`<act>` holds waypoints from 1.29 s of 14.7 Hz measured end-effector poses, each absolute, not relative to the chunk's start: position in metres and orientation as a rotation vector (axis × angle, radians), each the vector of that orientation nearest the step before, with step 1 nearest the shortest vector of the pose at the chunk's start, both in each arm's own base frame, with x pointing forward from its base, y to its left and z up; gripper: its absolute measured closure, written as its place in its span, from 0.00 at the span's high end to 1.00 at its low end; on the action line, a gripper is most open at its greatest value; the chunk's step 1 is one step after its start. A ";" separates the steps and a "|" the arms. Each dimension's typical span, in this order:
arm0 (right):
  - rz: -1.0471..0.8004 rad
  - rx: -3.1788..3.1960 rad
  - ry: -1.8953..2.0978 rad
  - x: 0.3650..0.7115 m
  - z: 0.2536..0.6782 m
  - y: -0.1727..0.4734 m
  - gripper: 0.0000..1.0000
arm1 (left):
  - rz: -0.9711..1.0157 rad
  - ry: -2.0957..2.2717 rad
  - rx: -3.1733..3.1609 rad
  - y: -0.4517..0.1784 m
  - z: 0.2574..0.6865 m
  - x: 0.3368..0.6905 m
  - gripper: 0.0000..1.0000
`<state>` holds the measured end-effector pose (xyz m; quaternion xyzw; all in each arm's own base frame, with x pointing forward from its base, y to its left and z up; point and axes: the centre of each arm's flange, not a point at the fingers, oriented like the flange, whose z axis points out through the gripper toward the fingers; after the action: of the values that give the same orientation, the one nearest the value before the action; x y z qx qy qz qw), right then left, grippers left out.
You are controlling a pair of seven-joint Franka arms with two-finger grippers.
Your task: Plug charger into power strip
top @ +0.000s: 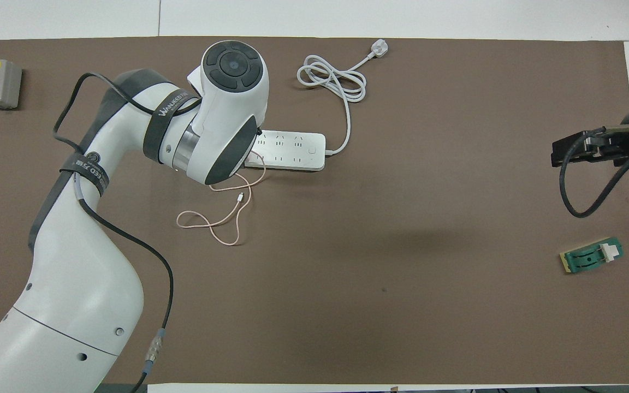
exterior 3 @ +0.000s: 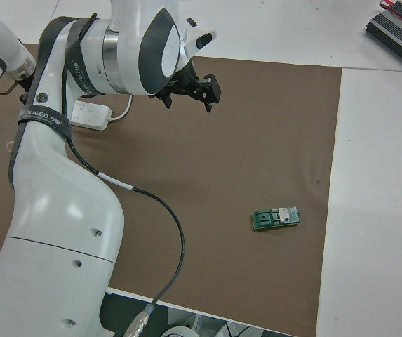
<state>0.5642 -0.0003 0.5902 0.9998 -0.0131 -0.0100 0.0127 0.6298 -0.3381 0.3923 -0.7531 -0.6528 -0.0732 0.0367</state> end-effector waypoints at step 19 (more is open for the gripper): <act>-0.031 3.116 -0.041 0.564 0.590 0.000 1.00 | -0.076 -1.152 -2.851 -0.159 0.591 0.610 1.00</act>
<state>0.5642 -0.0003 0.5902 0.9998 -0.0131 -0.0100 0.0127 0.6096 -0.1593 0.5911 -0.9265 -0.3742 -0.0247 0.0327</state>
